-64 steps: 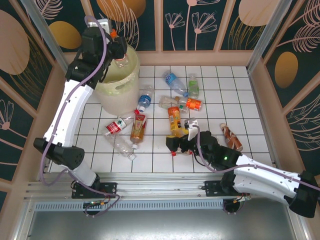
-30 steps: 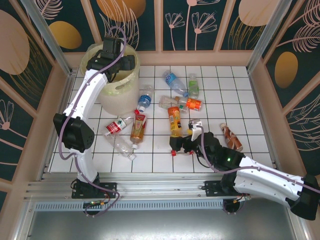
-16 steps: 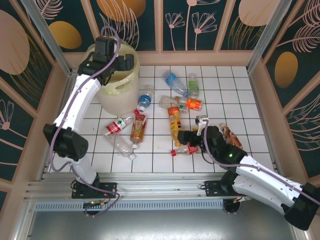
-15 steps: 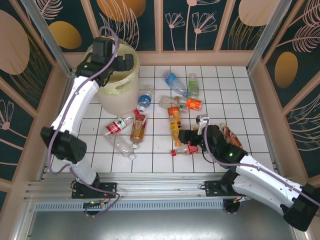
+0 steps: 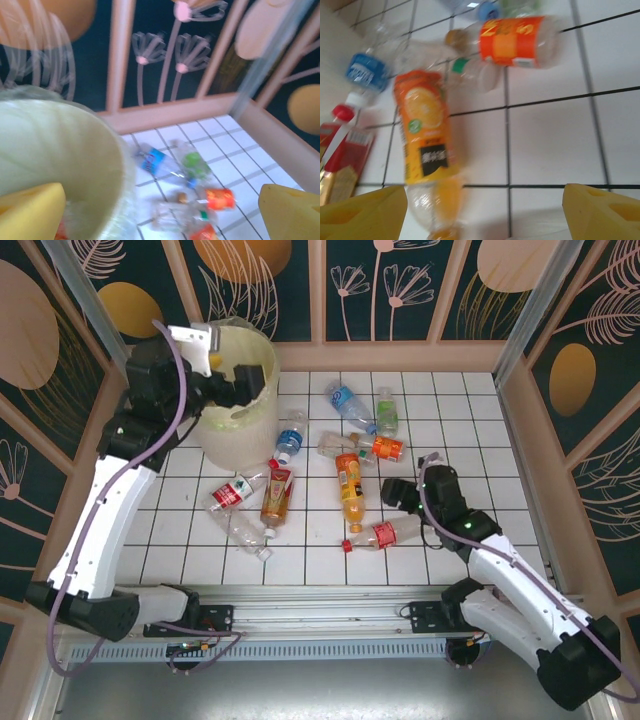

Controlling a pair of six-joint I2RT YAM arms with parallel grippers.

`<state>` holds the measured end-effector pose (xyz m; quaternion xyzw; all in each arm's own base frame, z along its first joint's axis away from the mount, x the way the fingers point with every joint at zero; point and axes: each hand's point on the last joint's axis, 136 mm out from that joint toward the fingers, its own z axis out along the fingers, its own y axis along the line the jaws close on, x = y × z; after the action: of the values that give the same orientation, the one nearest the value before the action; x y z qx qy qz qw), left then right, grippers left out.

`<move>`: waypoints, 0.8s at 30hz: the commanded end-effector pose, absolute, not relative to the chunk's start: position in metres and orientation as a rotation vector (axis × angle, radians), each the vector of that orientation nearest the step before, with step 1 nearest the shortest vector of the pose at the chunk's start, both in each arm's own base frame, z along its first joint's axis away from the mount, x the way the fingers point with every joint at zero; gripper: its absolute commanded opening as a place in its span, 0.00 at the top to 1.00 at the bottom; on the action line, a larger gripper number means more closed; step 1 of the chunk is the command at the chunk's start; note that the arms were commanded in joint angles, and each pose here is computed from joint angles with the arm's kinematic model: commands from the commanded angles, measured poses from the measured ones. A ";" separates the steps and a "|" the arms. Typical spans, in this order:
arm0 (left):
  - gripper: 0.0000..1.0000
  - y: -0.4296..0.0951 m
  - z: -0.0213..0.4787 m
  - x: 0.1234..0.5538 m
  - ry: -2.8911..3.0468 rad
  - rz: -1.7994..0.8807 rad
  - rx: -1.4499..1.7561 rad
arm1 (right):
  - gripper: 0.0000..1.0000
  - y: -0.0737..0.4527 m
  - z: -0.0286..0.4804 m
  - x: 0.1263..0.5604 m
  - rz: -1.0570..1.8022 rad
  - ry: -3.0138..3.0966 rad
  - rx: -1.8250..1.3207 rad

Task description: Put the plastic bottles in the bin

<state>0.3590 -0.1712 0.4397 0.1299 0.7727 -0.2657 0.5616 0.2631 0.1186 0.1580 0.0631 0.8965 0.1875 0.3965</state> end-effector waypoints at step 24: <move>0.01 -0.283 0.343 0.230 1.798 -1.164 0.790 | 0.02 -0.034 0.134 0.295 0.176 2.397 0.677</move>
<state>0.2400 -0.2826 0.3251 0.3006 0.7458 -0.4433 0.3960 0.2994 -0.0284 0.1317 0.2588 0.9048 0.0778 0.3292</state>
